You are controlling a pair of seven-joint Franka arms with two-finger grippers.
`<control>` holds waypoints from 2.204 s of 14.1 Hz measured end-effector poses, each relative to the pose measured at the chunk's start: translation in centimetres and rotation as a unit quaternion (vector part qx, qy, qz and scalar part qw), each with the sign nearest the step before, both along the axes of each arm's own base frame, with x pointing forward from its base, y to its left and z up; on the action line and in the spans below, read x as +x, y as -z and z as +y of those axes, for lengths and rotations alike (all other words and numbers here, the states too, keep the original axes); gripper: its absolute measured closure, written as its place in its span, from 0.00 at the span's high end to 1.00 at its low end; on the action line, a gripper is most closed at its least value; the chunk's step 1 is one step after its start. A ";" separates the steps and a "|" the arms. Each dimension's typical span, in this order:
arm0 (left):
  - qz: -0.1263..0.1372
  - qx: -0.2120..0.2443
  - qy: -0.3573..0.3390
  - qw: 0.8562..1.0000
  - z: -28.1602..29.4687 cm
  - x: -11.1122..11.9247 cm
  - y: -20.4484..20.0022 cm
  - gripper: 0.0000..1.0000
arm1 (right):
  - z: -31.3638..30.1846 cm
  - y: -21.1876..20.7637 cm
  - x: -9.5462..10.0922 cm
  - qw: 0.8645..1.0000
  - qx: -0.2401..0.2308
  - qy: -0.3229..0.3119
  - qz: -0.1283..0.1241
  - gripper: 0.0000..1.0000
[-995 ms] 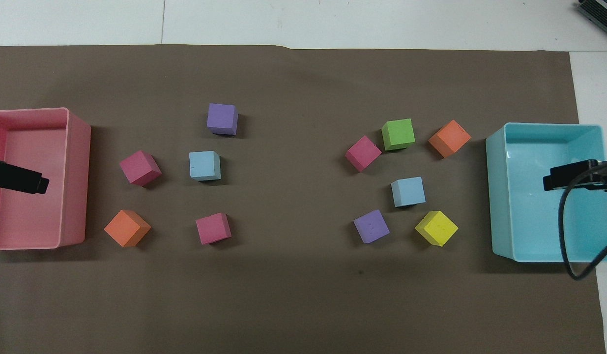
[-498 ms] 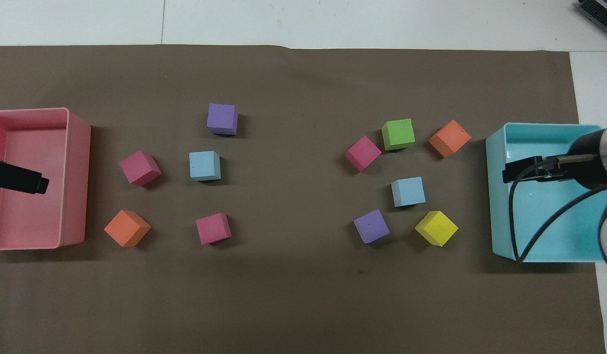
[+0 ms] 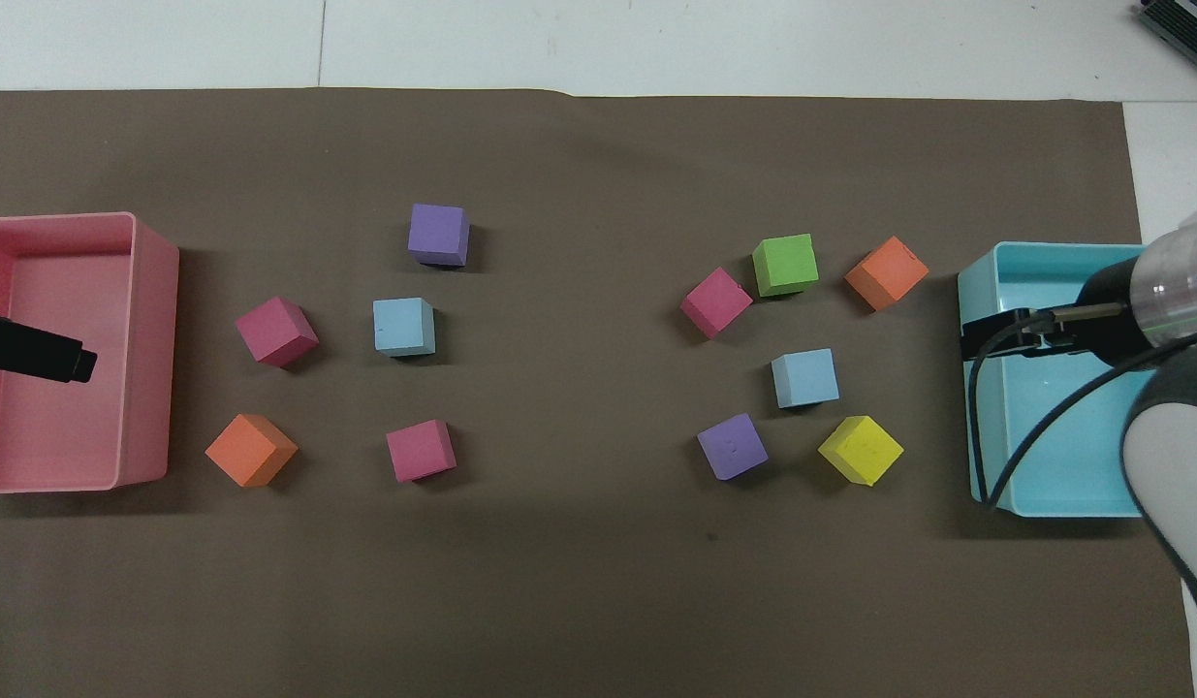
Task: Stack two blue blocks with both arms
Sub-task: 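Reach the right gripper toward the light blue cube among the cubes, then grasp the light blue cube with the right gripper and lift it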
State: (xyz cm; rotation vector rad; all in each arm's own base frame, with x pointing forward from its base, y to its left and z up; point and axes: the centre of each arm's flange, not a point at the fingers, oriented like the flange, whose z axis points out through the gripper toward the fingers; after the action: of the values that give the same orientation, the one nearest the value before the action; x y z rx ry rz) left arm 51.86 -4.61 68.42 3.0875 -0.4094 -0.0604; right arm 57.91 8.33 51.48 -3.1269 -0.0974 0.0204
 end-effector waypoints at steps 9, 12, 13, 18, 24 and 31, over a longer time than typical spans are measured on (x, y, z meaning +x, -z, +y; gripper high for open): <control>0.000 0.000 0.000 1.000 0.0 0.0 0.0 1.00 | 5.3 13.0 0.2 1.000 -0.006 -0.002 0.005 1.00; 0.000 0.000 0.000 1.000 0.0 0.0 0.0 1.00 | 4.7 15.9 -0.8 1.000 -0.006 0.009 0.001 1.00; 0.000 0.000 0.000 1.000 0.0 0.0 0.0 1.00 | 4.6 16.7 -1.2 1.000 -0.006 0.010 0.002 1.00; 0.000 0.000 0.000 1.000 0.0 0.0 0.0 1.00 | 4.2 19.0 -2.0 1.000 -0.009 0.017 0.013 1.00; 0.000 0.000 0.000 1.000 0.0 0.0 0.0 1.00 | 3.9 20.5 -2.6 1.000 -0.010 0.018 0.013 1.00; 0.000 0.000 0.000 1.000 0.0 0.0 0.0 1.00 | 3.8 21.9 -2.8 1.000 -0.011 0.018 0.015 1.00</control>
State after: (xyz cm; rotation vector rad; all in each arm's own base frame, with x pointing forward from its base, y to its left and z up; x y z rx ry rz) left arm 51.86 -4.61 68.42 3.0875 -0.4094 -0.0604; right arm 55.13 12.17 29.58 -3.1481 -0.0404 0.0676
